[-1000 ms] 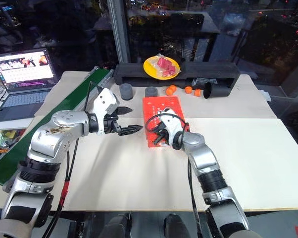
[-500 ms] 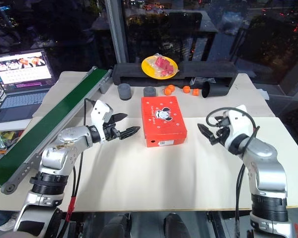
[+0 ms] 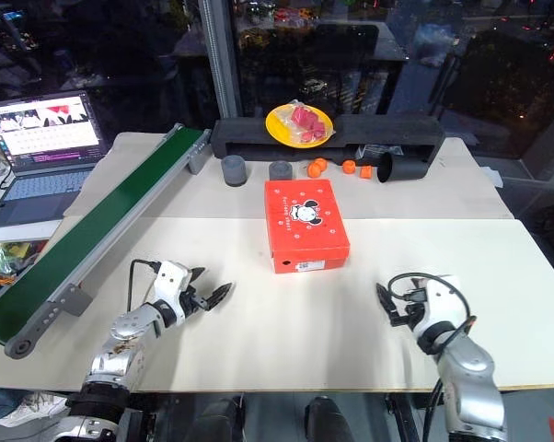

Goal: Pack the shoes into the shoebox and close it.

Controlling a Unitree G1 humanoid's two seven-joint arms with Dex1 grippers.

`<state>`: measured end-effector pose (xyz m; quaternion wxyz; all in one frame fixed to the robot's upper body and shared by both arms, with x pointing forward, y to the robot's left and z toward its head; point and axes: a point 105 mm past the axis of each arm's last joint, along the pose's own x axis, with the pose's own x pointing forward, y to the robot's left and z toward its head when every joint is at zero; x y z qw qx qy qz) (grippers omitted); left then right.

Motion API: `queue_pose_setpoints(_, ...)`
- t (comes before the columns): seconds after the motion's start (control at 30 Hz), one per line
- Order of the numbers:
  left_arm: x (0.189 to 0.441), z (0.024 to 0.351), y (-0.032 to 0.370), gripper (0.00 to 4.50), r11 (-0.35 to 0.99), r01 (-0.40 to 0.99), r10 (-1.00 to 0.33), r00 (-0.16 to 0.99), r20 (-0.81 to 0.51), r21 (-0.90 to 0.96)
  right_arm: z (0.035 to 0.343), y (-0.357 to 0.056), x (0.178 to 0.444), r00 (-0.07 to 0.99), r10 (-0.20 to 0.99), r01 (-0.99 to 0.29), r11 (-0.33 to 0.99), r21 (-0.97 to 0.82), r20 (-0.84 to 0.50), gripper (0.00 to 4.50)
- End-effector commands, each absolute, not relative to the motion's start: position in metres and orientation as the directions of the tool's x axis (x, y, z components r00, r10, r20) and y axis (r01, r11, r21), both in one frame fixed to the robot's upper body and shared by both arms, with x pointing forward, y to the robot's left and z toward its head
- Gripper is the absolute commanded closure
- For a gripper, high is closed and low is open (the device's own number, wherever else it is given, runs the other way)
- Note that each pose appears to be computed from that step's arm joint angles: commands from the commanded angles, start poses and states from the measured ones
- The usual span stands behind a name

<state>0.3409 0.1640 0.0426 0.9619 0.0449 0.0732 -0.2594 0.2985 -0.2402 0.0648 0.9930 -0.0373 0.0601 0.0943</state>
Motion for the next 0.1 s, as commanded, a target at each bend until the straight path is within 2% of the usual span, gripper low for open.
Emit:
queue_pose_setpoints(0.03,0.3482,0.0648,0.1623,0.0,0.867,0.492,-0.487,0.87,-0.077,0.081,0.0661,-0.2367,0.3015,0.982,0.169,-0.177,0.979,-0.098,-0.086,0.03)
queue_pose_setpoints(0.1,0.3483,0.0651,0.1608,0.0,0.865,0.495,-0.49,0.869,-0.07,0.084,0.0619,-0.2385,0.3029,0.986,0.14,-0.149,0.984,-0.1,-0.085,0.03)
